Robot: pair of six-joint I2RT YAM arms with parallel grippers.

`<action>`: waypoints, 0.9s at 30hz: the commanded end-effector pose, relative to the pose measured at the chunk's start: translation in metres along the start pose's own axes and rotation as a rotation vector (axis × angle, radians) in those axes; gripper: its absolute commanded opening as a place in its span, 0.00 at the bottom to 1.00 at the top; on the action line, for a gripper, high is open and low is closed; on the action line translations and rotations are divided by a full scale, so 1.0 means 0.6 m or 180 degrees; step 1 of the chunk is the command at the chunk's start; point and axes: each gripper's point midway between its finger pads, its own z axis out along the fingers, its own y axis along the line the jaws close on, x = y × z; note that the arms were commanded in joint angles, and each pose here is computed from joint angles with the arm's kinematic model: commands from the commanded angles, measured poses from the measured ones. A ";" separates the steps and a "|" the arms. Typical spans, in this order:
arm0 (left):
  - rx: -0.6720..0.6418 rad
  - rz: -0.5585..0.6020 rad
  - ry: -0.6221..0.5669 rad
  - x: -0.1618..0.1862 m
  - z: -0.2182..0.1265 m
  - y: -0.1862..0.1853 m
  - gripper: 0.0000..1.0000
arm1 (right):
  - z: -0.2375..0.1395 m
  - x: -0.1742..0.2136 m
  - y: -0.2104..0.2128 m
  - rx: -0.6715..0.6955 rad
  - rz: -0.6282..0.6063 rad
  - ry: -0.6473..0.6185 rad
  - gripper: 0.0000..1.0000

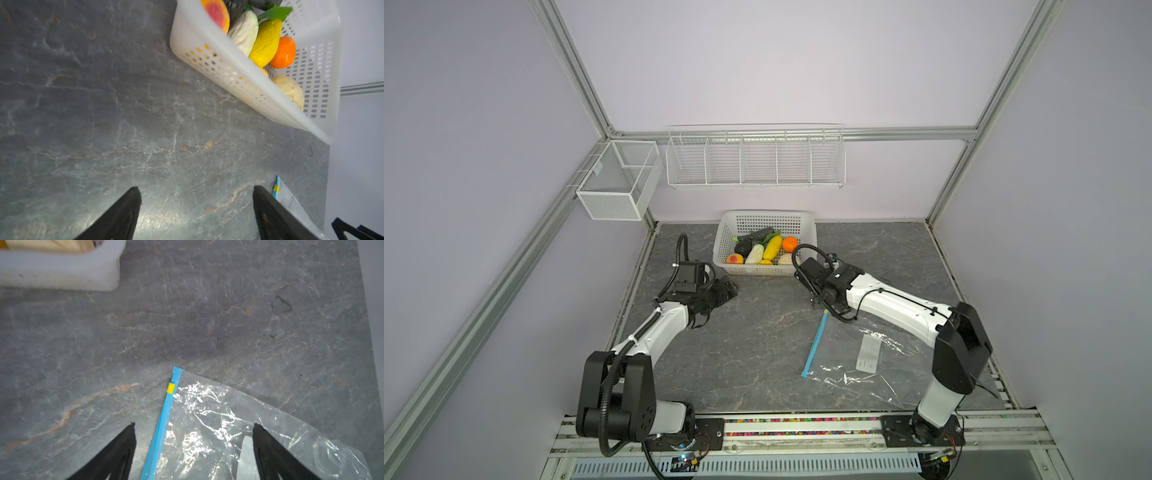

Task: Place the food in the zip-top bag and seal the zipper
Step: 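Lower the right gripper onto the bag's blue zipper edge and pinch it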

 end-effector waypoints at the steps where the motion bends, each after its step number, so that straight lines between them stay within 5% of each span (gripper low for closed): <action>1: 0.0123 -0.0064 0.0055 0.022 -0.009 -0.003 0.85 | 0.001 0.035 -0.014 0.0414 -0.0124 0.0111 0.87; 27: 0.0185 -0.0071 0.0208 0.049 0.011 0.010 0.86 | 0.075 0.138 0.057 0.0528 -0.0344 0.0737 0.67</action>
